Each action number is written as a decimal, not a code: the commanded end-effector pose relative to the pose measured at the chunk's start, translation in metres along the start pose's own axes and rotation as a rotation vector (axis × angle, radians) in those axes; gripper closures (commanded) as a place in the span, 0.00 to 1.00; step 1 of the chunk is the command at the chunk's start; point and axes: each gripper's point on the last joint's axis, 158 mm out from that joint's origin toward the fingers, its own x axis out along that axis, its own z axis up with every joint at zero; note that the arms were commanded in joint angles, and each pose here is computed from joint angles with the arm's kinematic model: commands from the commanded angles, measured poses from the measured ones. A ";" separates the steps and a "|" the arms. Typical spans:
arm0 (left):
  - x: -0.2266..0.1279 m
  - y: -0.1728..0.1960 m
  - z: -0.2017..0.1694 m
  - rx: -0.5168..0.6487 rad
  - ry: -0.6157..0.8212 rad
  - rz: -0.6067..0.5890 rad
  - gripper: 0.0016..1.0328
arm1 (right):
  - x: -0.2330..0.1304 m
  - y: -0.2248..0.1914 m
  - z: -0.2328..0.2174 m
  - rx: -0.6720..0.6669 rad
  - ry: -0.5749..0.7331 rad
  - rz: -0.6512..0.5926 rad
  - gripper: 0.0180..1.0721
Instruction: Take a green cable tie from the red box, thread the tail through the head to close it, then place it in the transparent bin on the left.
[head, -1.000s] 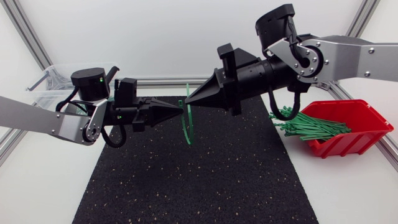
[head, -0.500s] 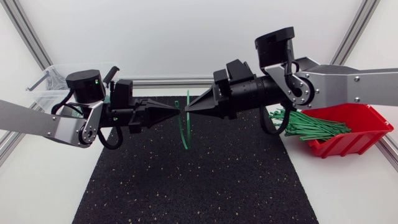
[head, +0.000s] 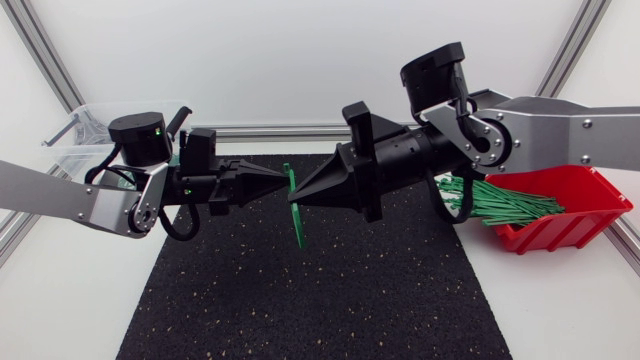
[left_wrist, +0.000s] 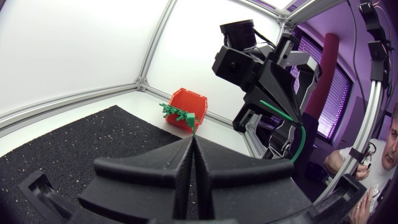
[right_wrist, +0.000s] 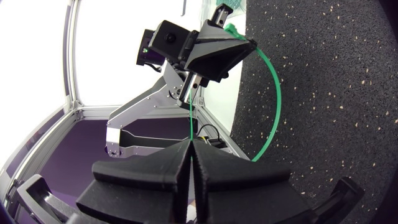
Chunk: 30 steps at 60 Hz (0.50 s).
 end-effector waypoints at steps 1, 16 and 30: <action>0.002 -0.007 0.000 -0.012 -0.002 -0.013 0.97 | 0.011 0.001 -0.003 0.046 0.039 0.002 0.95; 0.000 -0.013 0.007 0.007 -0.011 -0.014 0.97 | 0.018 -0.005 -0.004 0.083 0.064 -0.002 0.95; 0.000 -0.012 0.004 0.014 -0.013 -0.004 0.97 | 0.008 -0.013 0.006 0.040 -0.011 -0.009 0.95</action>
